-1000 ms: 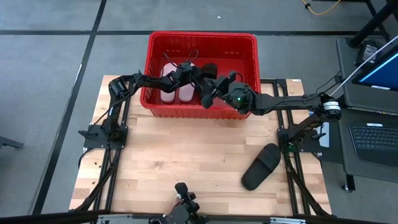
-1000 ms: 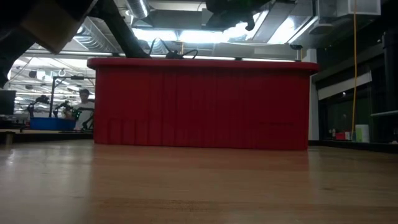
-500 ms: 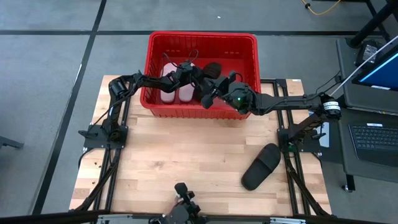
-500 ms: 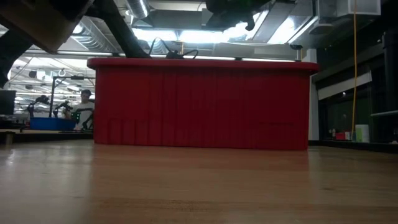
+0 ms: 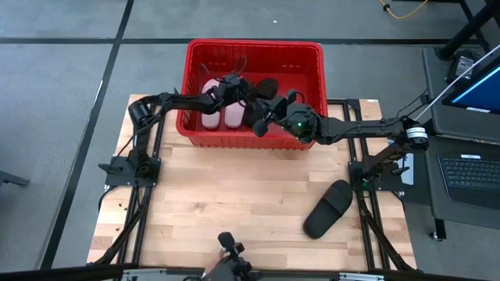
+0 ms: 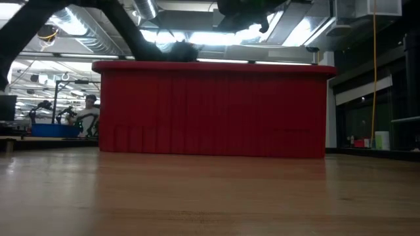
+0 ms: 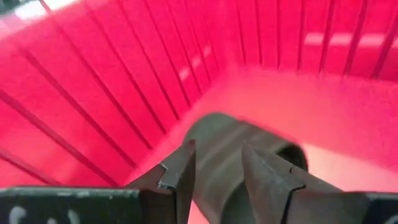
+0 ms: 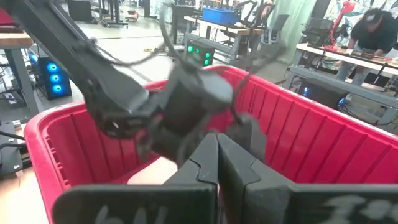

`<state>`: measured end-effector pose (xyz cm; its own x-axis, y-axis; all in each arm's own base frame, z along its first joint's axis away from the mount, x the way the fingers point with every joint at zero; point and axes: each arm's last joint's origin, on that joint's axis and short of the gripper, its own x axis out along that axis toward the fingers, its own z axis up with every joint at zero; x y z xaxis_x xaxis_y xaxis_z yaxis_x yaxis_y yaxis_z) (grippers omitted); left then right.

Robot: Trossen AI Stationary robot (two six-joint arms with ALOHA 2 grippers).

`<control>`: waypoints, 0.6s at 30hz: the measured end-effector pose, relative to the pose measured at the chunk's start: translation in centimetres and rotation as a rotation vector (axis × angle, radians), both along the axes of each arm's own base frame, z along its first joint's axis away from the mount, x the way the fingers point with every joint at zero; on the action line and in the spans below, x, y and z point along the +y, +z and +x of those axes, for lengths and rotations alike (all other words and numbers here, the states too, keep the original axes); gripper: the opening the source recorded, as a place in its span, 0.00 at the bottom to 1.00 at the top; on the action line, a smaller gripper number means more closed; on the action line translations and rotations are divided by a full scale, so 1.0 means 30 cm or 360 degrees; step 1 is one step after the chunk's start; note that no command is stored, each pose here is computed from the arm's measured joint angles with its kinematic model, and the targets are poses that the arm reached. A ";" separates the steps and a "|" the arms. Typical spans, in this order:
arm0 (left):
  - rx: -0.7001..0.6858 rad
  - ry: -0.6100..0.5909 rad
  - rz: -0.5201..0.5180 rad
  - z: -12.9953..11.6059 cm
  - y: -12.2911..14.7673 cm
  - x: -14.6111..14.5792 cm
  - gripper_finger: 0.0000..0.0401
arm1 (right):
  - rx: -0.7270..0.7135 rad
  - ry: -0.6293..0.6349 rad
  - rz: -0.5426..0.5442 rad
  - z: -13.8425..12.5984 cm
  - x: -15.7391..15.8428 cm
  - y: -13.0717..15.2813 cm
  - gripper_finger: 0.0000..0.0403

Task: Pick and place slides into bin
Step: Put the black slide into the red bin

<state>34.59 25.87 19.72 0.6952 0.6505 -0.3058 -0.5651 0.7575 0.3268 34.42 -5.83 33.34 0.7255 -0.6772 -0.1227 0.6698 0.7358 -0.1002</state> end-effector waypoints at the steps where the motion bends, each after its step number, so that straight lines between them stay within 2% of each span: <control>1: -0.0005 -0.0010 0.0026 -0.004 0.026 -0.007 0.31 | 0.0000 0.0000 0.0000 0.000 0.000 0.000 0.01; 6: -0.0121 -0.0033 0.0132 -0.040 0.188 -0.052 0.27 | 0.0039 0.0007 -0.0044 0.000 0.000 0.000 0.01; 10: -0.0236 -0.0051 0.0215 -0.097 0.334 -0.096 0.18 | 0.0047 0.0010 -0.0060 0.000 0.000 0.002 0.01; 14: -0.0257 -0.0146 0.0229 -0.163 0.444 -0.155 0.04 | 0.0058 0.0039 -0.0069 0.001 0.001 0.001 0.01; 18: -0.0279 -0.0300 0.0193 -0.214 0.517 -0.217 0.01 | 0.0086 0.0189 -0.0092 0.007 0.007 0.000 0.01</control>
<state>28.18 19.36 35.24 0.8427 0.5294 -0.0980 -0.4740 0.8158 0.3313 34.63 -5.61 33.36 0.7945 -0.5938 -0.1270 0.5706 0.8016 -0.1784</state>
